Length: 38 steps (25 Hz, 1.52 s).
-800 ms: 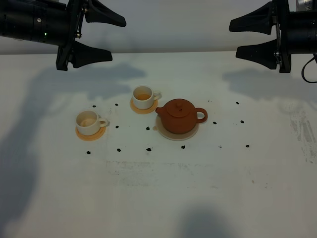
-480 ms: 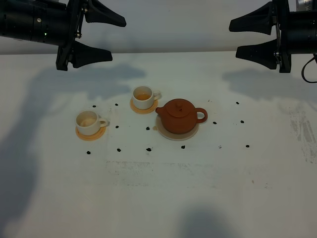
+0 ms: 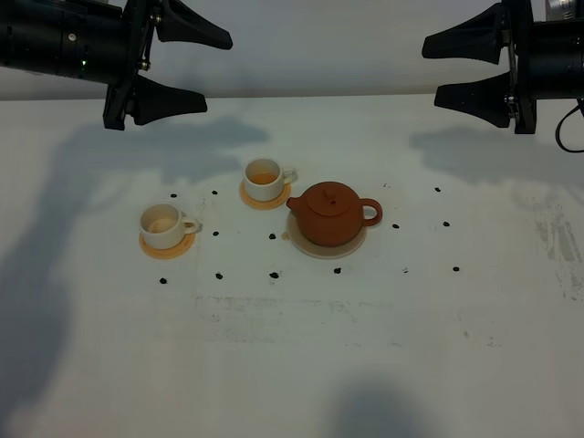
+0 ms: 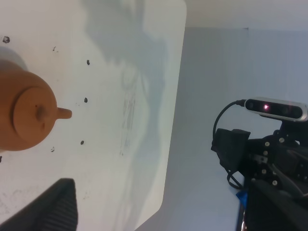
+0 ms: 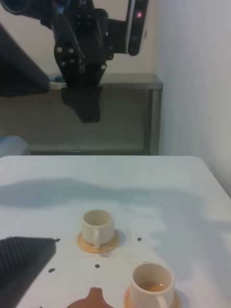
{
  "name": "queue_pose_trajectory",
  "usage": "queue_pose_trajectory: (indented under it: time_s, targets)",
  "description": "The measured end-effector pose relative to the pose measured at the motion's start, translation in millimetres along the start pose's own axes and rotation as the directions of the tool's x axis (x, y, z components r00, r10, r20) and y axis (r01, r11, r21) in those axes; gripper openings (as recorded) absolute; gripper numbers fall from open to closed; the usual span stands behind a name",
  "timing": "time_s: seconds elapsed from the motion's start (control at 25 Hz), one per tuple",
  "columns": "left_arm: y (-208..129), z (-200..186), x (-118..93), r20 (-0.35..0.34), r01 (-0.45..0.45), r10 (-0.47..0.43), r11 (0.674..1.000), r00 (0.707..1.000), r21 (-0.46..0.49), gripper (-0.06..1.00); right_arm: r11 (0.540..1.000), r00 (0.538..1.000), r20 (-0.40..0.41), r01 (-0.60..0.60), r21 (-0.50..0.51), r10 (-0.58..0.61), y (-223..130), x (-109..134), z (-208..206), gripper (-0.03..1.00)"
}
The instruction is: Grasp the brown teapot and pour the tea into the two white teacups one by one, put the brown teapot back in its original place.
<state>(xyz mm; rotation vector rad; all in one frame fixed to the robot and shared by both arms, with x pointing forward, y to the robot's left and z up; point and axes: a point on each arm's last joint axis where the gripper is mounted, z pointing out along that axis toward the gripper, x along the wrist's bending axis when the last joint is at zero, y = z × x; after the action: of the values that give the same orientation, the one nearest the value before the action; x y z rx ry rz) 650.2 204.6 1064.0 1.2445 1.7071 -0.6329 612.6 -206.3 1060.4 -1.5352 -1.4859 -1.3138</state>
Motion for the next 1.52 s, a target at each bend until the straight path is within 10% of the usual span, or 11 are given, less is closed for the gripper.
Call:
queue_pose_trajectory:
  time_s: [0.72,1.04,1.24,1.52]
  targets:
    - [2.3,-0.1,1.5,-0.017,-0.028,0.028,0.999,0.999,-0.025,0.72,1.000,1.000,0.000,0.001,0.000,-0.001,0.0,0.0,0.0,0.59]
    - [9.8,-3.6,22.1,-0.258,-0.182,0.161,0.981,0.953,-0.061,0.72,1.000,1.000,0.000,0.012,0.000,-0.012,0.0,0.0,0.0,0.59]
    - [16.5,-15.5,46.7,-0.545,-0.311,0.256,0.950,0.798,-0.008,0.72,1.000,1.000,0.000,0.009,0.000,-0.009,0.0,0.0,0.0,0.59]
    - [25.9,-45.7,73.3,-0.849,-0.373,0.274,0.923,0.451,0.100,0.72,1.000,1.000,0.000,0.010,0.000,-0.010,0.0,0.0,0.0,0.59]
